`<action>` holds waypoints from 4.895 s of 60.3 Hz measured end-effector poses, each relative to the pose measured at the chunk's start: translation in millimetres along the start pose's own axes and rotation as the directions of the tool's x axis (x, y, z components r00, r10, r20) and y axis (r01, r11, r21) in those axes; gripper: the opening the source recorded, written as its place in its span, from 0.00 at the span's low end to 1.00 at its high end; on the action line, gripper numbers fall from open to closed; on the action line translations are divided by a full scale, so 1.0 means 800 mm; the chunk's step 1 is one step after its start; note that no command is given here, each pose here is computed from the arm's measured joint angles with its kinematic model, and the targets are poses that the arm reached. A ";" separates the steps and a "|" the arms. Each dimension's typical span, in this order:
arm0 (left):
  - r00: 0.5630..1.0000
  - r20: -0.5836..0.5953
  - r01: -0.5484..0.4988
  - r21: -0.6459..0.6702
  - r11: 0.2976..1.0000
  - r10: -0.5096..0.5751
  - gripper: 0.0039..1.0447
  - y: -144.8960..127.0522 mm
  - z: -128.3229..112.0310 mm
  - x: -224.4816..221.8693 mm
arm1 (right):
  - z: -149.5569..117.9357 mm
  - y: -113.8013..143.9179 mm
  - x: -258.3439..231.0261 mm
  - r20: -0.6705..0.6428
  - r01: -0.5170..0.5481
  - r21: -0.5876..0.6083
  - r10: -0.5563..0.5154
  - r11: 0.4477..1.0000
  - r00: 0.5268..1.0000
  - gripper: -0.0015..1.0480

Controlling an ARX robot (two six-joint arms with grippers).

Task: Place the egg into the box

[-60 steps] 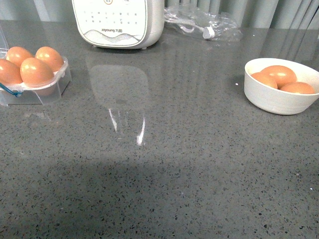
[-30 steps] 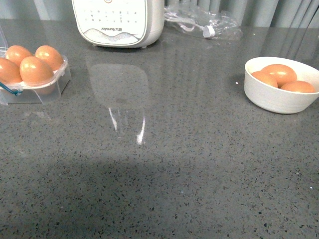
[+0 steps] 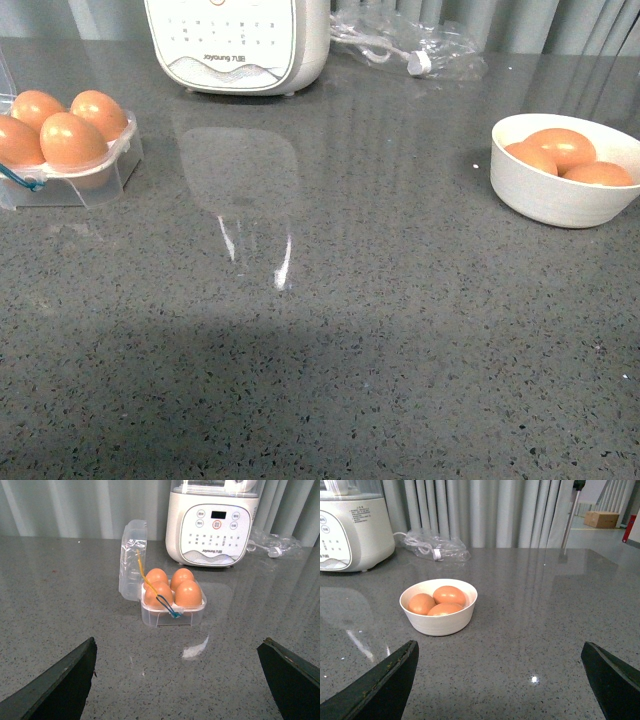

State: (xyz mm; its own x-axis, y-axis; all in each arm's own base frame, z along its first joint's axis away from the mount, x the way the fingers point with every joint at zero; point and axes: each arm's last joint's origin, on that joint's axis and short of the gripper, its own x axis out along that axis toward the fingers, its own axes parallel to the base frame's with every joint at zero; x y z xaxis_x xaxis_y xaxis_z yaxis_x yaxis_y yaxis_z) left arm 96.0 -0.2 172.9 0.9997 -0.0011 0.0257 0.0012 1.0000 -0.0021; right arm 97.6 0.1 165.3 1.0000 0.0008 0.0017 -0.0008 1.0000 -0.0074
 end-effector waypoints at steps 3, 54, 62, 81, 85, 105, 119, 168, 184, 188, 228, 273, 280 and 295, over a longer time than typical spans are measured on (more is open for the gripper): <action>1.000 0.000 0.000 0.000 1.000 0.000 0.94 0.000 0.000 0.000 | 0.000 0.000 0.000 0.000 0.000 0.000 0.000 1.000 1.000 0.92; 0.970 -0.210 -0.156 -0.151 0.976 0.122 0.94 0.066 0.053 0.065 | 0.000 0.000 0.000 0.001 0.000 0.001 0.000 1.000 1.000 0.93; 0.964 -0.217 -0.179 -0.110 0.978 0.152 0.94 0.102 0.066 0.107 | 0.000 0.000 0.000 0.001 0.000 0.001 0.000 1.000 1.000 0.93; 0.940 -0.289 -0.205 -0.047 0.978 0.183 0.94 0.172 0.076 0.214 | 0.000 0.000 0.000 0.001 0.000 0.001 0.000 1.000 1.000 0.93; 0.931 -0.317 -0.207 -0.045 0.977 0.183 0.94 0.187 0.071 0.240 | 0.000 0.000 0.000 0.001 0.000 0.001 0.000 1.000 1.000 0.93; 0.930 -0.346 -0.160 -0.077 0.984 0.124 0.94 0.189 0.064 0.285 | 0.000 0.000 0.000 0.001 0.000 0.001 0.000 1.000 1.000 0.93; 0.940 -0.334 -0.106 -0.098 0.989 0.068 0.94 0.165 0.064 0.297 | 0.000 0.000 0.000 0.001 0.000 0.001 0.000 1.000 1.000 0.93; 0.869 -0.377 0.284 -0.152 0.947 -0.322 0.94 0.012 0.080 0.260 | 0.000 0.000 0.000 0.001 0.000 0.001 0.000 1.000 1.000 0.93; 0.938 -0.321 0.111 -0.080 0.991 -0.131 0.94 0.040 0.131 0.228 | 0.000 0.000 0.000 0.001 0.000 0.001 0.000 1.000 1.000 0.93; 0.951 -0.306 0.033 -0.065 0.997 -0.051 0.94 0.055 0.151 0.204 | 0.000 0.000 0.000 0.001 0.000 0.001 0.000 1.000 1.000 0.93; 0.999 -0.032 -0.028 0.001 1.000 0.028 0.61 0.080 0.120 0.021 | 0.000 0.000 0.000 0.001 -0.001 0.001 0.001 1.000 1.000 0.93; 0.999 -0.026 -0.038 0.001 0.999 0.038 0.03 0.006 0.019 0.003 | 0.000 0.000 0.000 0.001 -0.002 0.001 0.002 1.000 1.000 0.93; 1.000 -0.029 0.006 0.000 1.000 -0.006 0.03 0.000 0.013 0.003 | 0.000 0.000 0.000 0.001 -0.002 0.001 0.002 1.000 1.000 0.93; 0.999 -0.032 -0.001 0.000 1.000 0.001 0.03 0.000 0.005 0.002 | 0.000 0.000 0.000 0.001 -0.002 0.001 0.002 1.000 1.000 0.93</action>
State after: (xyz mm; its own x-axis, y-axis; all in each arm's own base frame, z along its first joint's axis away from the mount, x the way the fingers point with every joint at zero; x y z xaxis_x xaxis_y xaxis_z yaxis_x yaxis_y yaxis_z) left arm 97.8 0.0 177.1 1.0000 -0.0004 -0.0063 0.0004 1.0000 -0.0017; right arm 97.6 0.2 165.4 1.0000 0.0027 0.0025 -0.0027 1.0000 -0.0067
